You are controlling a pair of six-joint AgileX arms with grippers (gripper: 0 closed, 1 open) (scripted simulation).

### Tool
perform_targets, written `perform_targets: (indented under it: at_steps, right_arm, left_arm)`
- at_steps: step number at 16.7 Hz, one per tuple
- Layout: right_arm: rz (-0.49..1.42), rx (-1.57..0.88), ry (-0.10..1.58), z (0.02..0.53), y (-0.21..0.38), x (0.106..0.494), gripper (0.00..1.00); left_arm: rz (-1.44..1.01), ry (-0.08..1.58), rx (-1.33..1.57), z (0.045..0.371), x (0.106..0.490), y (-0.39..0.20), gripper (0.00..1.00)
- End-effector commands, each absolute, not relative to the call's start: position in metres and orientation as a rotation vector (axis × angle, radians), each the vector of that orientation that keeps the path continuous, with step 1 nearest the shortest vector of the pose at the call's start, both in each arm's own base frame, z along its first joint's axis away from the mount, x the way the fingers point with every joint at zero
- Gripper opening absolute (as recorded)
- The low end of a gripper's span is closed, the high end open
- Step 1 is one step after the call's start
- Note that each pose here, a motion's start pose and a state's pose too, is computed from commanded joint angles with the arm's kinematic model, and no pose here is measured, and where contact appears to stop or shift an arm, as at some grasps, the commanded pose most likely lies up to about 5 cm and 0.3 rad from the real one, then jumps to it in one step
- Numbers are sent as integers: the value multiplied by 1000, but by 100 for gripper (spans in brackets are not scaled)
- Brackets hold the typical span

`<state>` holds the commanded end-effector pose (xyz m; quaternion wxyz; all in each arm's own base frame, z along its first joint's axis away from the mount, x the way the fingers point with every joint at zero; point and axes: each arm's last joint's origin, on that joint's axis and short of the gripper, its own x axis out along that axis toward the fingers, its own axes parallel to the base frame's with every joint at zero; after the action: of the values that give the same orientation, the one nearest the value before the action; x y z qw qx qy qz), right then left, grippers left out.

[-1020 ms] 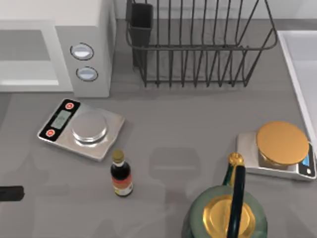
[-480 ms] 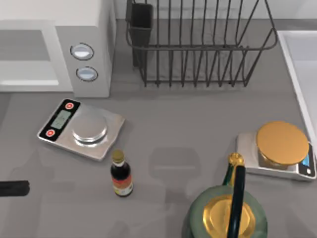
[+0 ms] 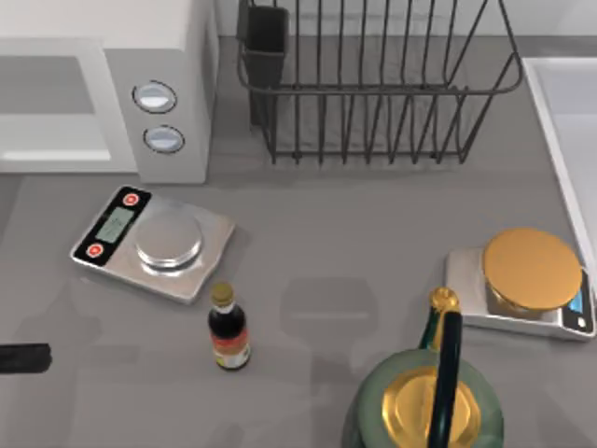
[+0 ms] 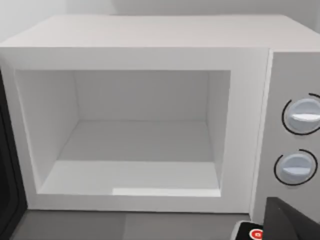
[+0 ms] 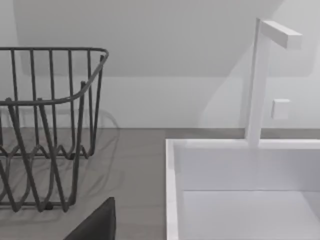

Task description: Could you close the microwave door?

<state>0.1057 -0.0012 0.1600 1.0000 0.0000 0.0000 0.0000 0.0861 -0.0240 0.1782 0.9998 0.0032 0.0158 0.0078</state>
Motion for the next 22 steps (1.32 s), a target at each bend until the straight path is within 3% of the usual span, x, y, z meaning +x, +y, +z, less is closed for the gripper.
perform_targets:
  at_steps: [6,12,17,22]
  right_arm:
    - [0,0,0,160,-1,106,100]
    - [0,0,0,160,-1,106,100]
    - [0,0,0,160,-1,106,100]
    - [0,0,0,160,-1,106,100]
  left_arm:
    - [51,110,139,206,90,-15,0]
    - [128,409,360,271,130,23,0]
    - [98,709,331,295,189,114,0]
    - [40,812,154,277,205,233,0]
